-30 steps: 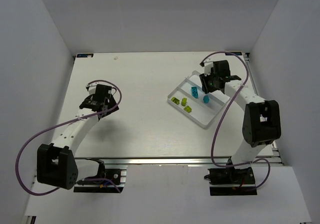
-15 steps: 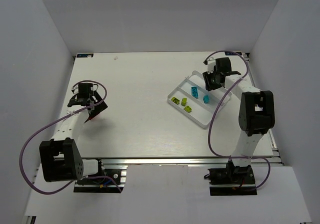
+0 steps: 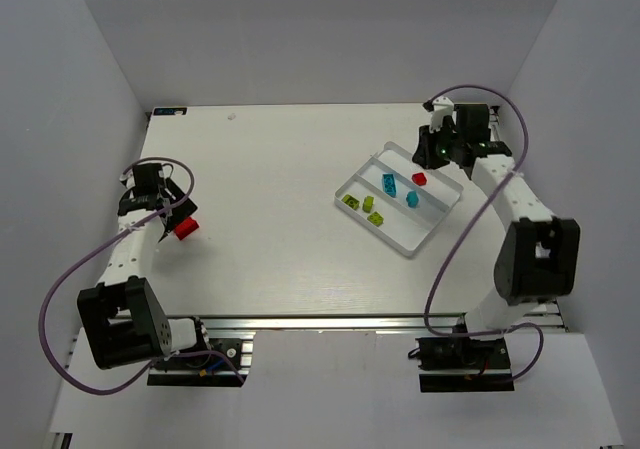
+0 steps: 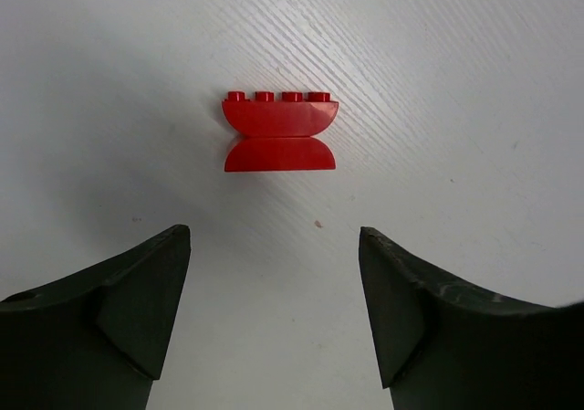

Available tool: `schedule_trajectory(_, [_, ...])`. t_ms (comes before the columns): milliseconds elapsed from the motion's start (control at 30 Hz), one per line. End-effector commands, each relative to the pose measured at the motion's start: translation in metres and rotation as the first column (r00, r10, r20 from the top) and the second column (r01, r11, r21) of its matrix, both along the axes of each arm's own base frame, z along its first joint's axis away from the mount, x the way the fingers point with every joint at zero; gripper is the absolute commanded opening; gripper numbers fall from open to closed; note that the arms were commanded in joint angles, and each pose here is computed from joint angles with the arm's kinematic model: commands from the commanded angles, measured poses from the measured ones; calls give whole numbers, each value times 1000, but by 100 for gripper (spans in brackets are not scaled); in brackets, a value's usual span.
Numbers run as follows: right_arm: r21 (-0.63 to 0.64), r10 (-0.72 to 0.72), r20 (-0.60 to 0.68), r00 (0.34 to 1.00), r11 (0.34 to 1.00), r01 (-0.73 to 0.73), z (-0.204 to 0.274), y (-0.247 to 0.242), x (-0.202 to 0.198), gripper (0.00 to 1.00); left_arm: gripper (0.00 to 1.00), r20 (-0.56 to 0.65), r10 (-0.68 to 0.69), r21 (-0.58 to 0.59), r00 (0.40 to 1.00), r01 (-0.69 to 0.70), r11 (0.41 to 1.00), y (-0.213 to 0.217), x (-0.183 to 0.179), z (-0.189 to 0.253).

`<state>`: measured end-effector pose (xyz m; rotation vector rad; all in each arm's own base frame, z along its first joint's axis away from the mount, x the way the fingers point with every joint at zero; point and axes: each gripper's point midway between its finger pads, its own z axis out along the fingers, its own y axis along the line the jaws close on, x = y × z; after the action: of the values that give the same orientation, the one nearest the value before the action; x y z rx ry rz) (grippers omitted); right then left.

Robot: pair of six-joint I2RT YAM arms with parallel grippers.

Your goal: Sort the legos into containers by color

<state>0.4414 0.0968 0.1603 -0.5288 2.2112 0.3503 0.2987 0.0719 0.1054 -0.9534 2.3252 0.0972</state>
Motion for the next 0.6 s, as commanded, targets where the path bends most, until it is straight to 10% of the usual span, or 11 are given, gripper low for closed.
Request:
schedule_trajectory(0, [321, 259, 114, 959, 904, -282, 85, 64, -69, 16, 83, 34, 2, -16, 999, -2, 1000, 7, 13, 10])
schedule_trajectory(100, [509, 429, 215, 877, 717, -476, 134, 100, -138, 11, 70, 29, -9, -17, 1000, 10, 1000, 10, 21, 12])
schedule_trajectory(267, [451, 475, 359, 803, 665, -595, 158, 105, -192, 75, 92, -35, -48, -47, 998, 47, 998, 11, 35, -2])
schedule_trajectory(567, [415, 494, 343, 799, 684, -600, 117, 103, -211, 79, 98, -93, -96, -12, 991, 95, 995, 29, 56, -12])
